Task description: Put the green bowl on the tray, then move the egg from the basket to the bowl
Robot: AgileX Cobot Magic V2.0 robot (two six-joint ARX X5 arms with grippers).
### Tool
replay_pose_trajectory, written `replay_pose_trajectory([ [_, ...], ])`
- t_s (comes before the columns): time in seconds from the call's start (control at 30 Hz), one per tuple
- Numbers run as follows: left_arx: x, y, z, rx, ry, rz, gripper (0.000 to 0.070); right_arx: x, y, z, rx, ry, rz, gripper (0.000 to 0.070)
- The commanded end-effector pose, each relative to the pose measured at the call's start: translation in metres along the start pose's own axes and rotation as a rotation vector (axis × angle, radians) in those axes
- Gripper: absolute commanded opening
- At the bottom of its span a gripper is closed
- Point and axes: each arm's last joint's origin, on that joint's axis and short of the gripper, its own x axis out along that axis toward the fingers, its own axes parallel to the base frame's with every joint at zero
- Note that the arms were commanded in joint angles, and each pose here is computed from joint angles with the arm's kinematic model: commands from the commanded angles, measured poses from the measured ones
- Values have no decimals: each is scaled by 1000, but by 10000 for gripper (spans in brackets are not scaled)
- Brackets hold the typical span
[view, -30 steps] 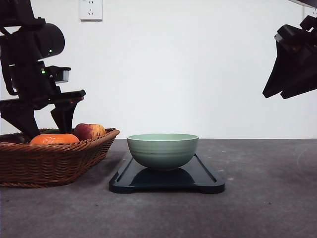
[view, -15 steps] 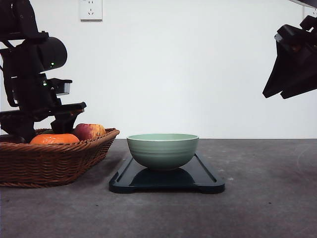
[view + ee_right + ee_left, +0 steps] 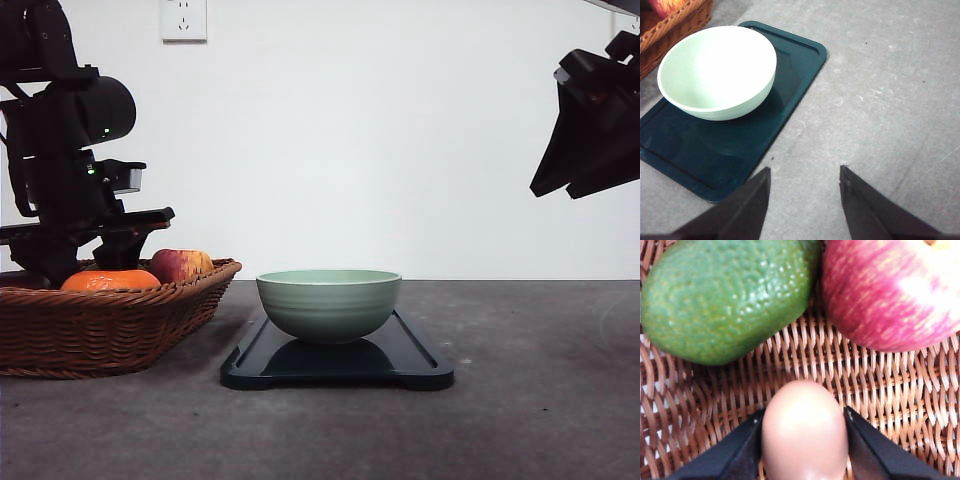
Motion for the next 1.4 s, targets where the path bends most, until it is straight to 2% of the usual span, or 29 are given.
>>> replay_pose_trajectory([
  [0.0,4,-1,4,-2,4,1,228,1,0,3,-15,-11,-1,267],
  [0.47,1,-1,4,-3,7,2,226,1,0,4,-15,-11,0,267],
  [0.77,-39,-5,8,6,-100,-11,227,1,0,3,-14,-11,0,267],
  [1.1,-105,-35,11,69,-348,-137,226,1,0,4,-15,-14,-1,267],
  [1.37,-113,-77,14,118,-461,-249,227,1,0,4,-15,-15,0,267],
])
